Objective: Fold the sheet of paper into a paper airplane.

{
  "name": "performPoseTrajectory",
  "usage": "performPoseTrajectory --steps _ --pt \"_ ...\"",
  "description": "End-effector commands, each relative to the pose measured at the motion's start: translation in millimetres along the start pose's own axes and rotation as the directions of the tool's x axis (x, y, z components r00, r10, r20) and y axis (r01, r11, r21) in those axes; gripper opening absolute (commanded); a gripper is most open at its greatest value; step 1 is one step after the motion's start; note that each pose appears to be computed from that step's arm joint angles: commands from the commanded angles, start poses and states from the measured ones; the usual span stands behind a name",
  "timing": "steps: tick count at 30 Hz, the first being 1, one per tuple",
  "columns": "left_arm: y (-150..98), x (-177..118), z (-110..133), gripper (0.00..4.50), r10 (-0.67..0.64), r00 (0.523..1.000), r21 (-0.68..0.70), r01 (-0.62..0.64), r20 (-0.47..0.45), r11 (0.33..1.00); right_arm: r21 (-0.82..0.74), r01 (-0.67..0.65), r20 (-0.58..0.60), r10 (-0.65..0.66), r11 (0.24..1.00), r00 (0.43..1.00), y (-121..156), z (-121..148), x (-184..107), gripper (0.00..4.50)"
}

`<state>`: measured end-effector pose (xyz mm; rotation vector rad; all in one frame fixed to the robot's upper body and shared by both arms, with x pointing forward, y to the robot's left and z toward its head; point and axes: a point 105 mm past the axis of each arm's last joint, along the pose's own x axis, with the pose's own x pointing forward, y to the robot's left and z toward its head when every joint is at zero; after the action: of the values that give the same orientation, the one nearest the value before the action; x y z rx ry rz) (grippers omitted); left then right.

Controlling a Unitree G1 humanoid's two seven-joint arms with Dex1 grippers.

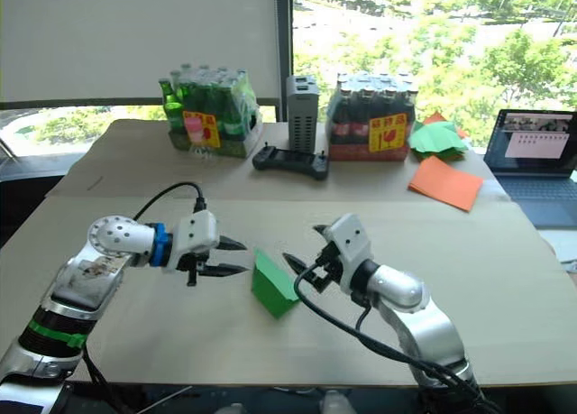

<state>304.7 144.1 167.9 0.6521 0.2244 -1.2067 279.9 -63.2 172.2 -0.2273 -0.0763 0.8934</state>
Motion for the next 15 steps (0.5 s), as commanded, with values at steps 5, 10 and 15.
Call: performPoseTrajectory --steps 5,10,15 --pt "-1 -13 -29 2.19 0.084 0.996 -0.156 -0.078 0.036 0.985 -0.094 -0.04 -0.105 0.03 0.995 0.994 30 -22 14 4.48" --pt "-5 -2 -18 2.19 0.14 0.977 -0.207 -0.106 0.158 0.973 -0.148 0.037 -0.176 -0.063 0.988 0.982 23 -47 17 4.48" --pt "-6 -3 -13 2.19 0.152 0.969 -0.226 -0.107 0.193 0.968 -0.181 0.047 -0.214 -0.086 0.982 0.973 23 -59 14 2.97"
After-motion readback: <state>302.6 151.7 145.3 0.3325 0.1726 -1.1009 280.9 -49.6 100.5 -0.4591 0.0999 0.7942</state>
